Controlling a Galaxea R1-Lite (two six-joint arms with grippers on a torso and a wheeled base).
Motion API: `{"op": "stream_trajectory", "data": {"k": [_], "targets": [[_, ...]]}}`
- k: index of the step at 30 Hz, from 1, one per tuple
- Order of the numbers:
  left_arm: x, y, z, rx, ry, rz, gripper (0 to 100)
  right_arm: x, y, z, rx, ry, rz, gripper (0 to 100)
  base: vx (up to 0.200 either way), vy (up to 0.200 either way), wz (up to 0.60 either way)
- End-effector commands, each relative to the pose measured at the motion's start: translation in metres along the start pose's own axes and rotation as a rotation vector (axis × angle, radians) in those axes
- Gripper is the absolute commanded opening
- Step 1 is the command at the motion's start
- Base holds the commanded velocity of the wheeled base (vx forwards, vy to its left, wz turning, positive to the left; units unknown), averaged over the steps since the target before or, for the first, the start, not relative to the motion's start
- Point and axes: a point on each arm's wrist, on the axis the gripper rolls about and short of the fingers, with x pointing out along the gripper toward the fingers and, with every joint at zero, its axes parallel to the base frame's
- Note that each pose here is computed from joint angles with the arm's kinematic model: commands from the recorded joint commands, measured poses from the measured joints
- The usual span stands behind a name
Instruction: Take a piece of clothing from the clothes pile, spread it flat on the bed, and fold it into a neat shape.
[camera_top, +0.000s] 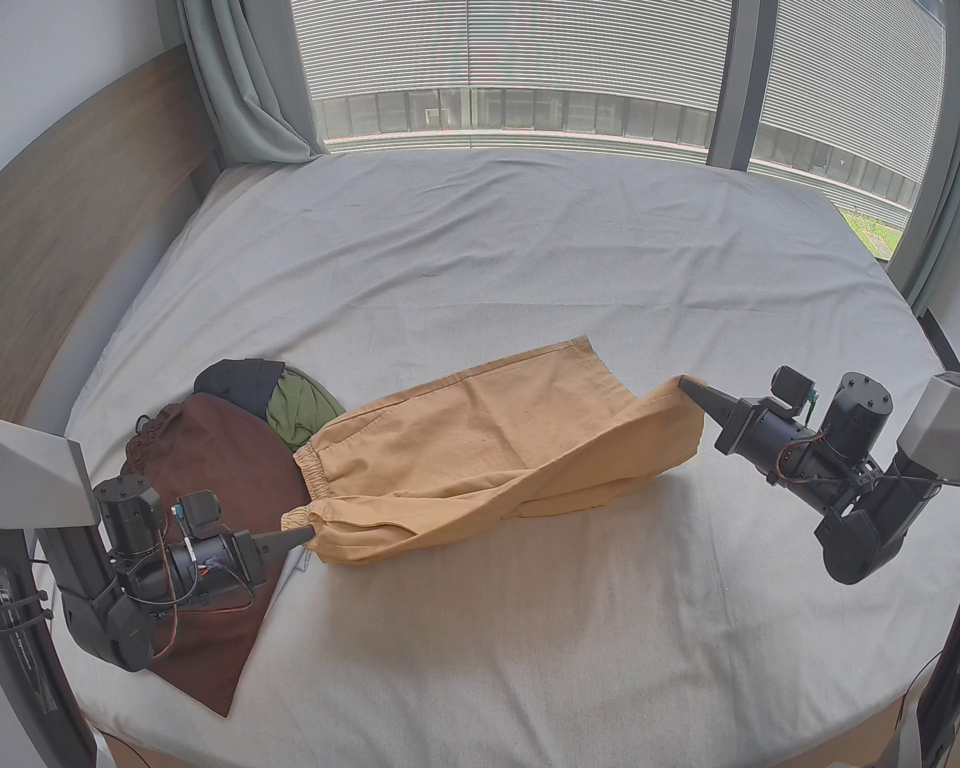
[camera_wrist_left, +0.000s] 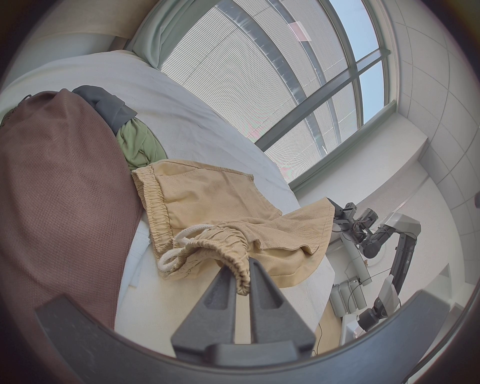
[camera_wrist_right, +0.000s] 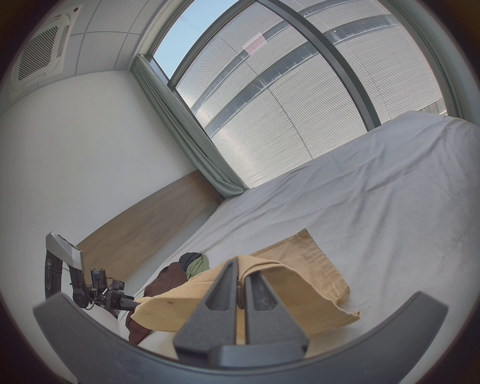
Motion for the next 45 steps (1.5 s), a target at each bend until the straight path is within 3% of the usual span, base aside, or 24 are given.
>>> {"op": "stream_trajectory", "data": {"k": [1, 20, 31, 45], "targets": [[0.003, 0.001, 0.005, -0.014, -0.022, 0.007, 0, 0.017, -0.012, -0.004, 0.001, -0.006, 0.000, 0, 0.000, 0.000, 0.00], [0.012, 0.006, 0.024, -0.074, -0.117, 0.047, 0, 0.061, -0.023, 0.023, -0.010, -0.027, 0.013, 0, 0.000, 0.000, 0.00], [0.022, 0.009, 0.037, -0.116, -0.189, 0.074, 0, 0.085, -0.037, 0.025, -0.010, -0.028, 0.007, 0, 0.000, 0.000, 0.00], [0.039, 0.026, 0.029, -0.138, -0.187, 0.112, 0, 0.114, -0.053, 0.019, -0.006, -0.021, 0.007, 0, 0.000, 0.000, 0.00]]}}
